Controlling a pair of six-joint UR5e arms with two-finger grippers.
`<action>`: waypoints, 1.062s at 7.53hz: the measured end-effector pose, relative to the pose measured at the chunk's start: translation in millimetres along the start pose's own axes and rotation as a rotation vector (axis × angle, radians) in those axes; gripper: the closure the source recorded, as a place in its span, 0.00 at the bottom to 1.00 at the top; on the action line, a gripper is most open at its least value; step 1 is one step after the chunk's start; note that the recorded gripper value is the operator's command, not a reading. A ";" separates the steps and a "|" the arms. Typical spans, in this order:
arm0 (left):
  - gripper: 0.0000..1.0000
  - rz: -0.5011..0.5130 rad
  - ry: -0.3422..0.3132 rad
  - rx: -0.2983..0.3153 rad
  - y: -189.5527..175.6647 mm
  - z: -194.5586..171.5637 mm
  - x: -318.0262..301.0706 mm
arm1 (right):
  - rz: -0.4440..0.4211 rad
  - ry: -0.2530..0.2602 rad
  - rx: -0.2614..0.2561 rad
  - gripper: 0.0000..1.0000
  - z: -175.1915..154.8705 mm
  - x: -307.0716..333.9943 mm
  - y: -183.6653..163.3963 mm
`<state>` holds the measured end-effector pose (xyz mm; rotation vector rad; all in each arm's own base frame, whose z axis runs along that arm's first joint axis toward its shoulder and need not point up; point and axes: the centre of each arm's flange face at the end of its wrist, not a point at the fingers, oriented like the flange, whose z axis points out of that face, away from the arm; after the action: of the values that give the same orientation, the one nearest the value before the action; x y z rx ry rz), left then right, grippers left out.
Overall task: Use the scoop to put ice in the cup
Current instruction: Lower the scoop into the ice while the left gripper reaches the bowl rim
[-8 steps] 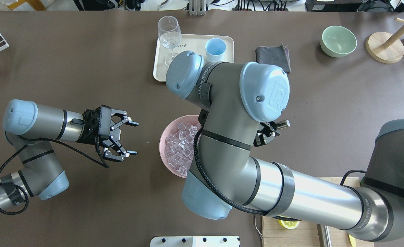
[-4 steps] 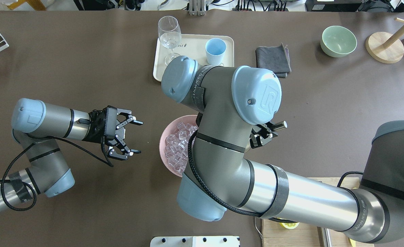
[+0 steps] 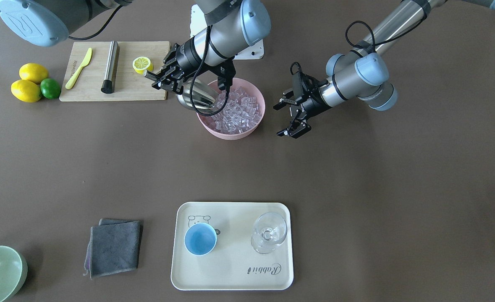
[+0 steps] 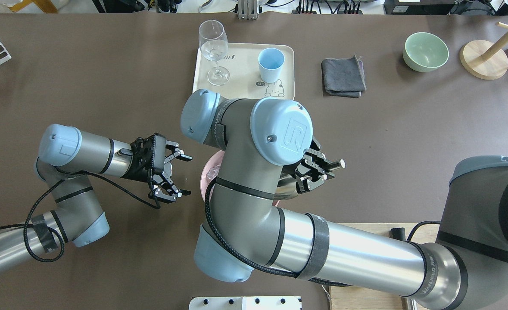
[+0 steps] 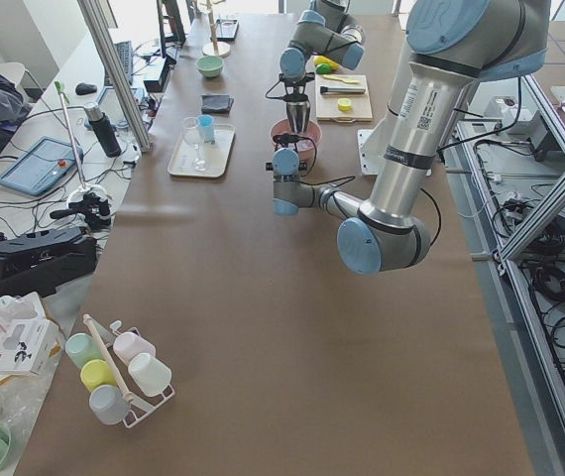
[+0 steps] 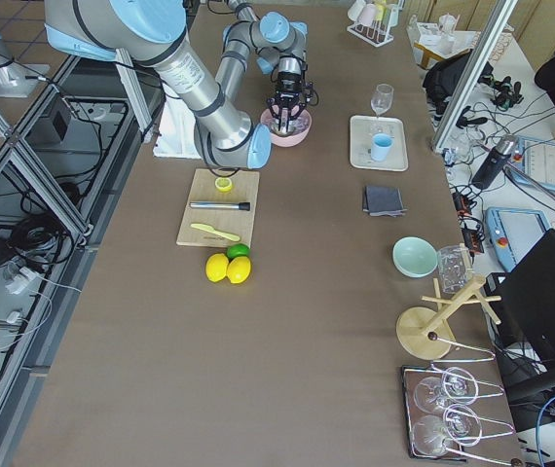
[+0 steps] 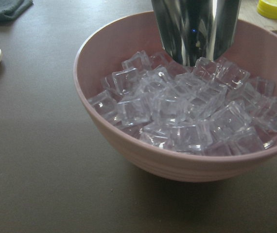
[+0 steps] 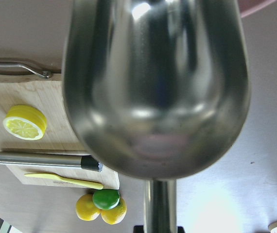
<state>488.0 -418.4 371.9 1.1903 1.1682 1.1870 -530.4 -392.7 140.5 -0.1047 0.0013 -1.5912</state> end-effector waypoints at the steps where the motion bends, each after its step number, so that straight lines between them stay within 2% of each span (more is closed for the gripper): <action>1: 0.02 -0.002 0.000 0.001 -1.7 1.4 -0.1 | 0.001 0.006 -0.004 1.00 0.2 -3.0 -7.1; 3: 0.02 0.001 -0.005 0.004 -4.5 0.9 -2.5 | 0.011 0.019 0.008 1.00 2.3 -7.3 -20.0; 5: 0.02 -0.004 -0.009 0.001 -8.1 3.1 -6.7 | 0.022 0.031 0.044 1.00 10.9 -9.6 -32.4; 8: 0.02 -0.025 0.008 -0.030 -12.8 31.5 -12.7 | 0.065 0.038 0.080 1.00 16.8 -9.6 -39.5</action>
<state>519.4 -432.4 360.3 1.1456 1.1642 1.1875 -568.5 -381.1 159.2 -0.0113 -0.0293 -1.5263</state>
